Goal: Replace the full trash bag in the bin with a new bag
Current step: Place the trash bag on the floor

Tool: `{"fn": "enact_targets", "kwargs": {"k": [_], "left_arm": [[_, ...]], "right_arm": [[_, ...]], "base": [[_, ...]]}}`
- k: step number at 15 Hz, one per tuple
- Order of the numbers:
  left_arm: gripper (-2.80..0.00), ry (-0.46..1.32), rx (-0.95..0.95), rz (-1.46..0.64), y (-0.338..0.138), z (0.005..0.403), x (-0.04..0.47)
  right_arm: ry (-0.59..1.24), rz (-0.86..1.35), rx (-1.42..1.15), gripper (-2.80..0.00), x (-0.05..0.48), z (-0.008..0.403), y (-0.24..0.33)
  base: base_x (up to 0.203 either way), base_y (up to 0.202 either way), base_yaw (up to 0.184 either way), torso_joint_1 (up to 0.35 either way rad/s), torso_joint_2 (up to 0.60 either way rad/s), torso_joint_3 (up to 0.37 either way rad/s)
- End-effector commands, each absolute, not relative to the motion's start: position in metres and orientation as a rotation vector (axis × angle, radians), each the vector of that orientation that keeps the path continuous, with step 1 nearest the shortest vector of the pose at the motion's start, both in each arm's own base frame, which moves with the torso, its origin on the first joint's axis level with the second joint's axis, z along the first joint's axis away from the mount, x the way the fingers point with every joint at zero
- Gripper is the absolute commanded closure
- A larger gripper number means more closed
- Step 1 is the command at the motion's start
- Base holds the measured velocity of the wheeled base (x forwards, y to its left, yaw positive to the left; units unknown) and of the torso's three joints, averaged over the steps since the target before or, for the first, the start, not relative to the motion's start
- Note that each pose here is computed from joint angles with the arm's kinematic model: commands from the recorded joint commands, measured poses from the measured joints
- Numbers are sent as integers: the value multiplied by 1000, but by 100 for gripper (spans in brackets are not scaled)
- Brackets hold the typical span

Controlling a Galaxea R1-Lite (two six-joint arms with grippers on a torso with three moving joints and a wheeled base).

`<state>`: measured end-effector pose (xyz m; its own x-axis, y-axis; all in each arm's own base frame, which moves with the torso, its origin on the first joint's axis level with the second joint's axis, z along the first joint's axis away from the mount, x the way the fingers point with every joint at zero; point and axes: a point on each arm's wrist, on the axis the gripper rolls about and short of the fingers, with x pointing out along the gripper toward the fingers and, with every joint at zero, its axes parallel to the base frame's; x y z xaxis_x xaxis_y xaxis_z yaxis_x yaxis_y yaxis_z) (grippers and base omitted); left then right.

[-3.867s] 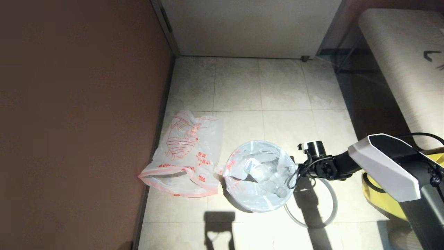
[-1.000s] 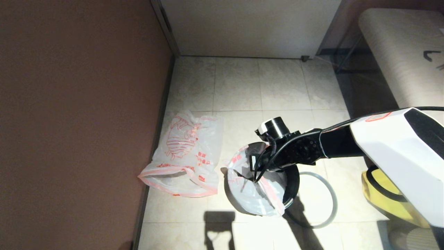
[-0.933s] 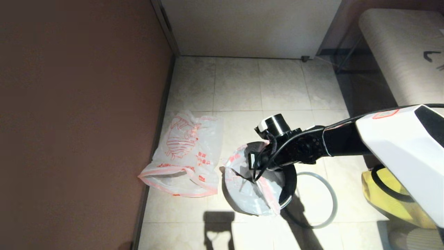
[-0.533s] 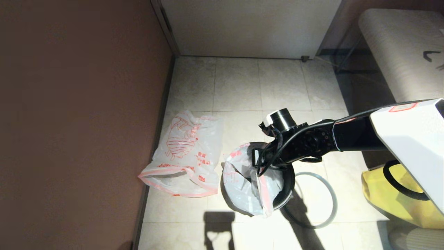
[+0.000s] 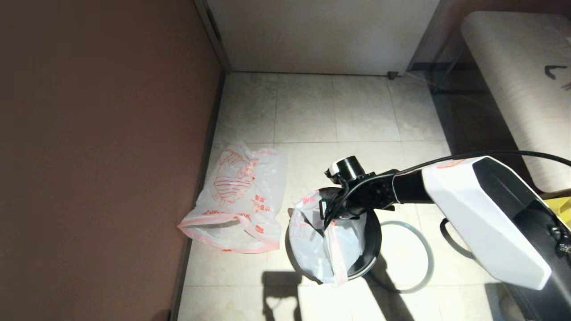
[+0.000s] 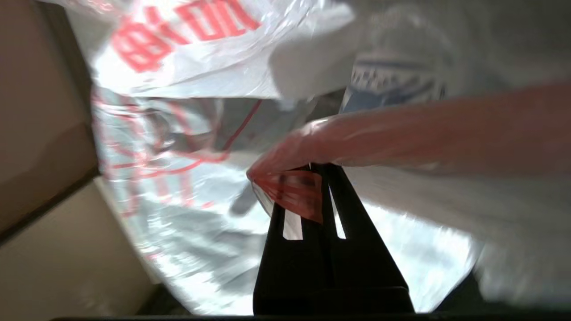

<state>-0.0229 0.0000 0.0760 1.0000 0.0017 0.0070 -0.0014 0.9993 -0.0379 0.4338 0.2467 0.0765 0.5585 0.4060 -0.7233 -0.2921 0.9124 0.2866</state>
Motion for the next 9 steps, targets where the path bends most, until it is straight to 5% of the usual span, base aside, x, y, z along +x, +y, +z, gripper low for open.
{"fn": "enact_targets", "kwargs": {"k": [1,9], "left_arm": [[0,-8,-38,1,0,76,-23],[0,-8,-38,1,0,76,-23]], "right_arm": [[892,465,41,0,436,49,262],[893,527,178,0,384,130,243]], "base": [[0,0,0,0,0,0],[0,0,0,0,0,0]]}}
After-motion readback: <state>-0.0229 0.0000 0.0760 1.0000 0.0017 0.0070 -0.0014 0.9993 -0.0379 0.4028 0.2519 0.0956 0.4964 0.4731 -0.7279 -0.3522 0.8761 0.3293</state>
